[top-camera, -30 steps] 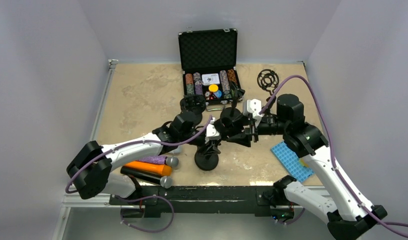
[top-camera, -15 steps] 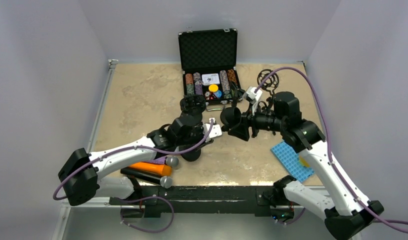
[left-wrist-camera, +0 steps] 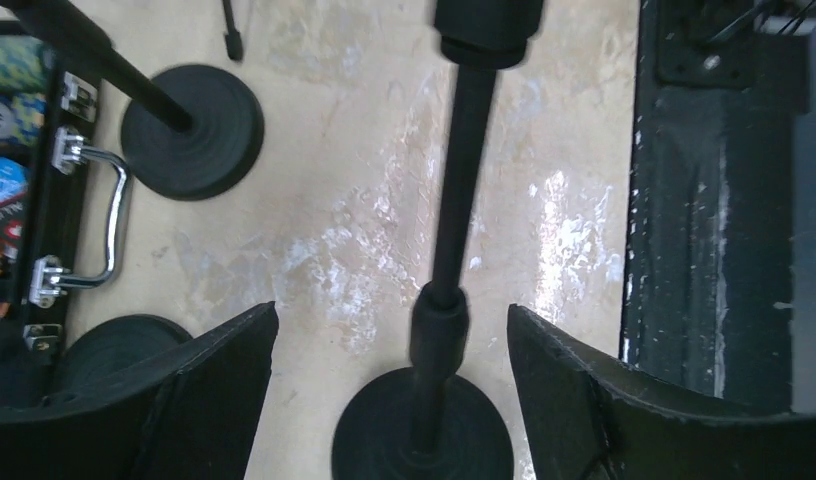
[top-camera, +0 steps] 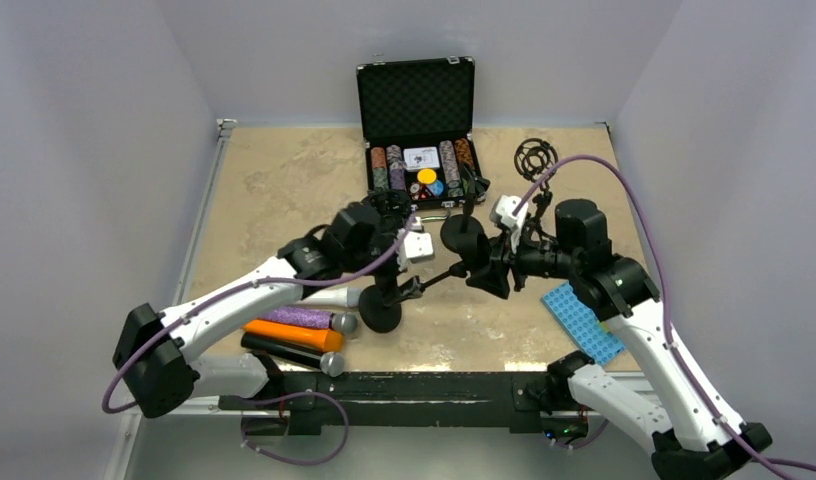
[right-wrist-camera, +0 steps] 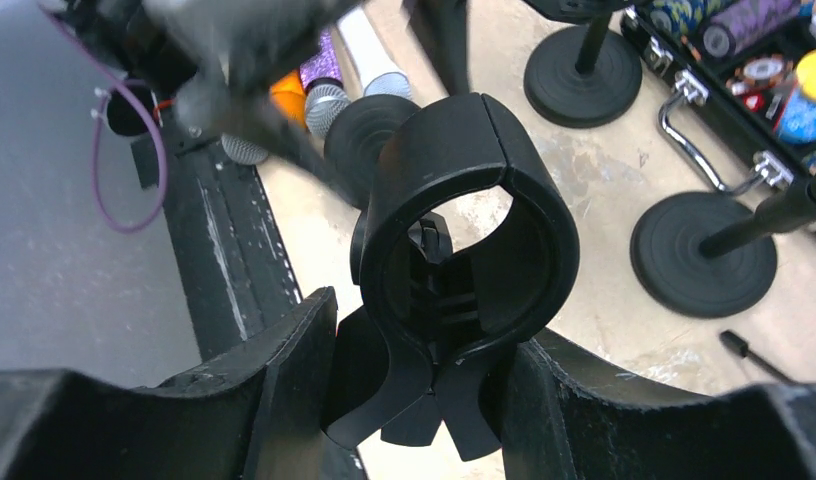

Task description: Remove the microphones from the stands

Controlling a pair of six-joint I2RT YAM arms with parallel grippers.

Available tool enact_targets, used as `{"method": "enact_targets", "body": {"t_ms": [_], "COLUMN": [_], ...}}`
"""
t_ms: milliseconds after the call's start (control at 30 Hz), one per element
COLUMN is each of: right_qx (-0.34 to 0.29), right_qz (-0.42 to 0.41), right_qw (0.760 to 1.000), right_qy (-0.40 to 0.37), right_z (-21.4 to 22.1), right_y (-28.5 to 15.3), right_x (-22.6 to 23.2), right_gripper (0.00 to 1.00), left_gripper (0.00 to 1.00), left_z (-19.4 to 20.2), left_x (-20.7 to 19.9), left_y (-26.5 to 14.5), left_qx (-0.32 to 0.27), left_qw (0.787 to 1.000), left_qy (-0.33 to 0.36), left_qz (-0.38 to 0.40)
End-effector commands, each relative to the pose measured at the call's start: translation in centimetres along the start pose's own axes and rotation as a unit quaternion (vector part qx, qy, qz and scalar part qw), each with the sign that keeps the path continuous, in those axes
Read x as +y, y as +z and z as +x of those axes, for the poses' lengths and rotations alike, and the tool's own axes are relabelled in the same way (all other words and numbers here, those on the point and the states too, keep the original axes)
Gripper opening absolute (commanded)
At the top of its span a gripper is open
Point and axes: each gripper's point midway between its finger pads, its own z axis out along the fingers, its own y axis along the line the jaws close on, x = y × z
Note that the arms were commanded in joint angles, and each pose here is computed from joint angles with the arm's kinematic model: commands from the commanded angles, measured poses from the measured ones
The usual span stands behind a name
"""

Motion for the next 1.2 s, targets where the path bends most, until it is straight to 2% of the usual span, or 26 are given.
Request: {"method": "enact_targets", "body": {"t_ms": [0, 133, 200, 367, 433, 567, 633, 667, 700, 733, 800, 900, 967, 1033, 1100, 1167], "right_qx": [0.000, 0.003, 0.004, 0.005, 0.007, 0.006, 0.003, 0.007, 0.016, 0.032, 0.082, 0.137, 0.126, 0.115, 0.099, 0.082], "right_qz": [-0.002, -0.023, -0.022, -0.024, -0.022, -0.002, 0.022, 0.051, 0.077, 0.095, 0.078, 0.028, 0.011, 0.013, 0.019, 0.034], "right_qw": [0.989, 0.974, 0.967, 0.954, 0.952, 0.958, 0.976, 0.985, 0.991, 0.994, 0.992, 0.966, 0.947, 0.949, 0.965, 0.979], "right_qy": [-0.151, -0.223, -0.252, -0.298, -0.305, -0.287, -0.216, -0.167, -0.105, -0.046, 0.058, 0.218, 0.294, 0.292, 0.243, 0.185], "right_z": [1.3, 1.8, 1.9, 1.9, 2.0, 1.8, 1.3, 1.0, 1.1, 1.3, 2.9, 4.8, 4.6, 4.1, 3.3, 2.6], "right_y": [-0.5, -0.7, -0.7, -1.1, -1.3, -1.6, -1.8, -1.9, -2.0, -2.1, -1.7, -0.9, -0.6, -0.6, -0.9, -1.3], "right_x": [-0.5, -0.2, -0.4, -0.3, -0.3, -0.7, -0.9, -1.6, -2.2, -2.7, -1.8, 0.0, 0.2, -0.3, -0.9, -1.7], "right_gripper": [0.00, 0.00, 0.00, 0.00, 0.00, 0.00, 0.00, 0.00, 0.00, 0.00, 0.00, 0.00, 0.00, 0.00, 0.00, 0.00], "left_gripper": [0.88, 0.84, 0.80, 0.76, 0.70, 0.45, 0.25, 0.06, 0.00, 0.00, 0.00, 0.00, 0.00, 0.03, 0.35, 0.58], "left_z": [-3.0, -2.2, -1.9, -1.4, -0.5, 0.6, 0.6, 0.7, 0.6, 0.5, -0.2, -0.4, 0.5, 1.0, 1.1, 0.8], "left_x": [-2.7, -4.7, -4.8, -2.2, -2.1, -1.7, -1.4, -1.0, -0.5, -0.1, 1.0, 2.8, 2.7, 1.6, 0.3, -0.2], "left_y": [-4.3, -3.5, -2.3, 0.6, 1.3, 1.8, 1.8, 2.0, 2.0, 2.1, 2.3, 2.0, 2.1, 2.3, 2.4, 1.9], "left_qx": [-0.065, -0.100, -0.099, -0.090, -0.078, -0.058, -0.058, -0.055, -0.058, -0.066, -0.083, -0.087, -0.059, -0.055, -0.060, -0.060], "left_qw": [0.992, 0.979, 0.976, 0.984, 0.984, 0.987, 0.990, 0.993, 0.995, 0.996, 0.994, 0.983, 0.986, 0.990, 0.994, 0.995], "left_qy": [0.005, 0.028, 0.021, 0.019, 0.025, 0.019, 0.024, 0.031, 0.036, 0.039, 0.064, 0.057, 0.028, 0.026, 0.040, 0.047], "left_qz": [0.111, 0.173, 0.192, 0.155, 0.158, 0.149, 0.125, 0.102, 0.072, 0.043, -0.039, -0.149, -0.154, -0.125, -0.086, -0.062]}}
